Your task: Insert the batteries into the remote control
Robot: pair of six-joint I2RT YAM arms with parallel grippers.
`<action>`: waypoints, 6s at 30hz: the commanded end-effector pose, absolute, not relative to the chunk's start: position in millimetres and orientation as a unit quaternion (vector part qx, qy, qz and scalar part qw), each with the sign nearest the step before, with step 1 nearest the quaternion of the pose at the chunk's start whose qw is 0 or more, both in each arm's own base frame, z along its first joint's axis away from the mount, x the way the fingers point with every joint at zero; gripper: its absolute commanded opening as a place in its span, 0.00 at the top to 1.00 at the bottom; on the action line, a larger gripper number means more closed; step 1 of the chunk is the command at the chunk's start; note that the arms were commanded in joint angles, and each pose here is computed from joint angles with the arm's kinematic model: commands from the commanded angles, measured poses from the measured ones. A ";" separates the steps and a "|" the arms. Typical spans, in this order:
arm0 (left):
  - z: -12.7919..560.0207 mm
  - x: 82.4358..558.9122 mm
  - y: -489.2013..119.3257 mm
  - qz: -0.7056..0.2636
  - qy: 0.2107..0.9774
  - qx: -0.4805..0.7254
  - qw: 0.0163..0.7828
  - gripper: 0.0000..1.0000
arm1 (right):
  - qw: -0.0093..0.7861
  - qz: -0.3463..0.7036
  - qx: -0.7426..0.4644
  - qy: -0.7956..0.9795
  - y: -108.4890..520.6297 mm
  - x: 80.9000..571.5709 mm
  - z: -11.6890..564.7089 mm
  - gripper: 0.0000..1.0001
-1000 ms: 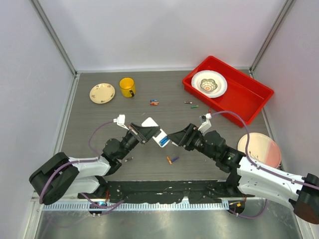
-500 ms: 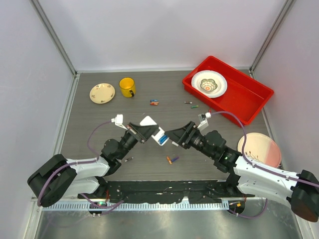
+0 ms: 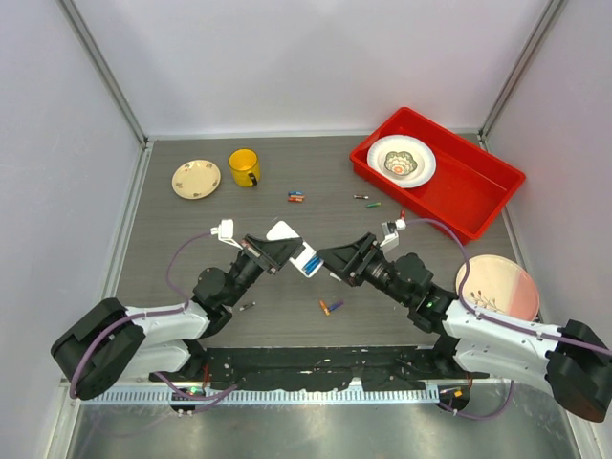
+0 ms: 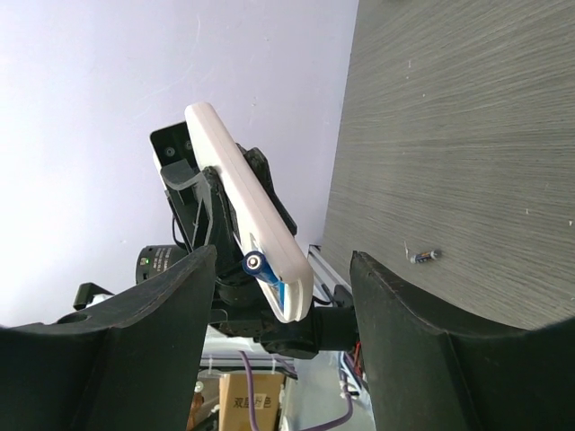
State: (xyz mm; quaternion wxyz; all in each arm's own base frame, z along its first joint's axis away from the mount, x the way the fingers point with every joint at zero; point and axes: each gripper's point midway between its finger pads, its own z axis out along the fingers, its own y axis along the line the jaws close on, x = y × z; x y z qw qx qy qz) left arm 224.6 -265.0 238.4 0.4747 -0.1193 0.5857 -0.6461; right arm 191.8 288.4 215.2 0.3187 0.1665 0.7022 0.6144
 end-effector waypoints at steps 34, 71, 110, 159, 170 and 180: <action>321.1 209.1 -241.0 -0.709 0.449 -0.108 0.533 1.00 | 0.283 0.663 0.164 0.674 303.9 188.7 224.3 0.50; 323.5 210.8 -239.6 -0.710 0.445 -0.115 0.533 1.00 | 0.286 0.649 0.102 0.698 325.8 183.8 225.8 0.79; 310.5 212.0 -238.8 -0.703 0.459 -0.122 0.529 1.00 | 0.333 0.568 0.045 0.751 331.0 181.1 230.4 0.59; 312.4 212.3 -239.0 -0.710 0.456 -0.129 0.521 1.00 | 0.316 0.640 0.098 0.693 312.7 187.7 231.0 0.60; 315.7 210.3 -241.4 -0.716 0.454 -0.123 0.516 1.00 | 0.311 0.655 0.099 0.681 317.4 189.7 234.5 0.50; 315.3 210.3 -243.5 -0.718 0.456 -0.120 0.512 1.00 | 0.297 0.659 0.081 0.686 327.5 187.7 228.2 0.82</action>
